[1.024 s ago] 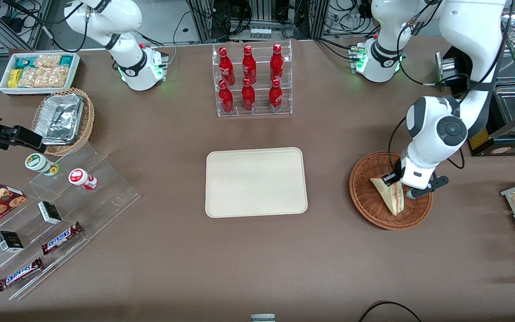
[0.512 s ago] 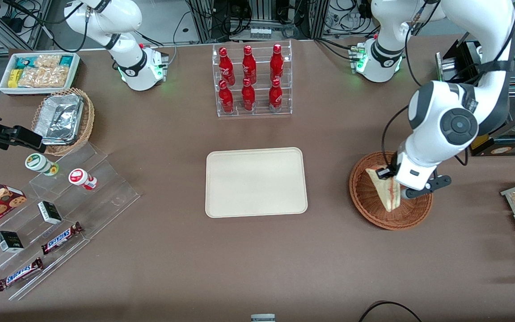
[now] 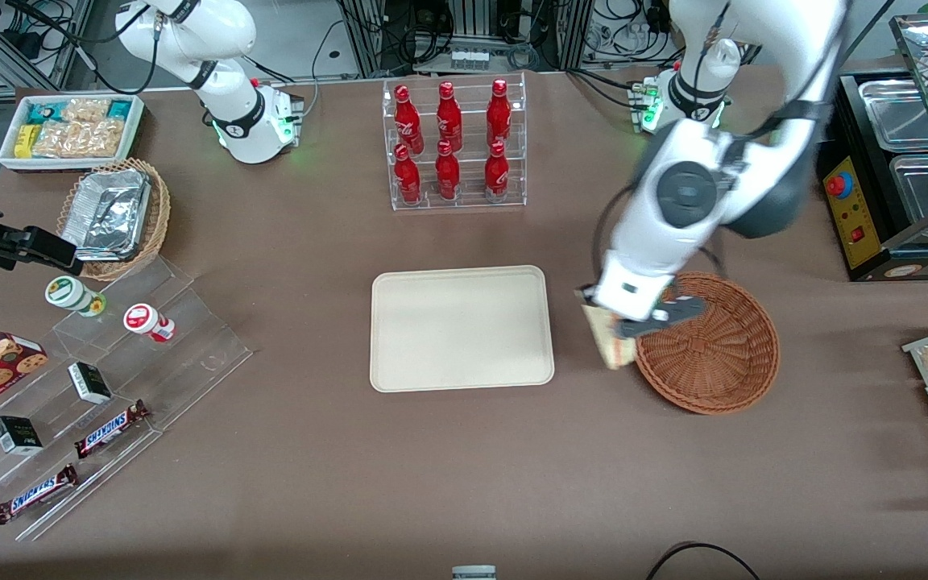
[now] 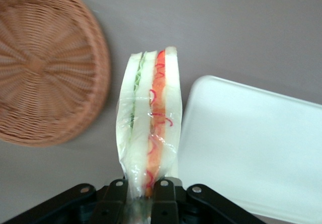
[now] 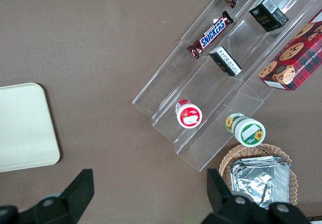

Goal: Place sandwich from basket to tray
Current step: 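Carry the sandwich with the left gripper over the cream tray, then lower the sandwich onto the tray with the left gripper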

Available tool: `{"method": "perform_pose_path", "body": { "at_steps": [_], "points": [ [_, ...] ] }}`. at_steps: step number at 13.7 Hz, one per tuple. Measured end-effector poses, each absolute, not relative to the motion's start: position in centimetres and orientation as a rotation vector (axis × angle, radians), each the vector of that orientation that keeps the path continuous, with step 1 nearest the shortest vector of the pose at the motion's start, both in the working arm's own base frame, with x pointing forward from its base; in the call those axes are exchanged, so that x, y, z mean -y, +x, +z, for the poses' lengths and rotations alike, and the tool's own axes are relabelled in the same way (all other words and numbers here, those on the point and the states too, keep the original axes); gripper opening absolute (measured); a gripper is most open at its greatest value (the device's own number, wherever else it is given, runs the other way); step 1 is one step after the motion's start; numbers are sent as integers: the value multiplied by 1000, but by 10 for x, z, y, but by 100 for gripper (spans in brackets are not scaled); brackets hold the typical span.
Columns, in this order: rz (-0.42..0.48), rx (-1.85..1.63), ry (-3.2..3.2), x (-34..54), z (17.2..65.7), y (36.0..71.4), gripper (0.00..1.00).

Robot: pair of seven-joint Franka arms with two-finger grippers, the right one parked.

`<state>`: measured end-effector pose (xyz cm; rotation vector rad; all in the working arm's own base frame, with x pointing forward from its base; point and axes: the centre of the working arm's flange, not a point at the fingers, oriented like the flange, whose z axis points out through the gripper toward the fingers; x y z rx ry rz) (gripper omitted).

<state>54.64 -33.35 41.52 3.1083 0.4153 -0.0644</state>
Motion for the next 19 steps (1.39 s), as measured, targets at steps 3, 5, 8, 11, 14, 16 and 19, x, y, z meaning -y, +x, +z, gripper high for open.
{"method": "perform_pose_path", "body": {
  "at_steps": [3,5,8,11,14,16,19],
  "points": [
    [-53,-352,3094,420,407,526,15],
    [-63,-304,3095,455,394,516,15],
    [-91,-240,3111,485,370,505,15],
    [-68,-166,3150,504,341,499,15],
    [-52,-94,3172,518,307,492,15],
    [-41,-56,3172,527,289,488,15],
    [-19,-26,3141,540,273,481,15]
  ]
}}
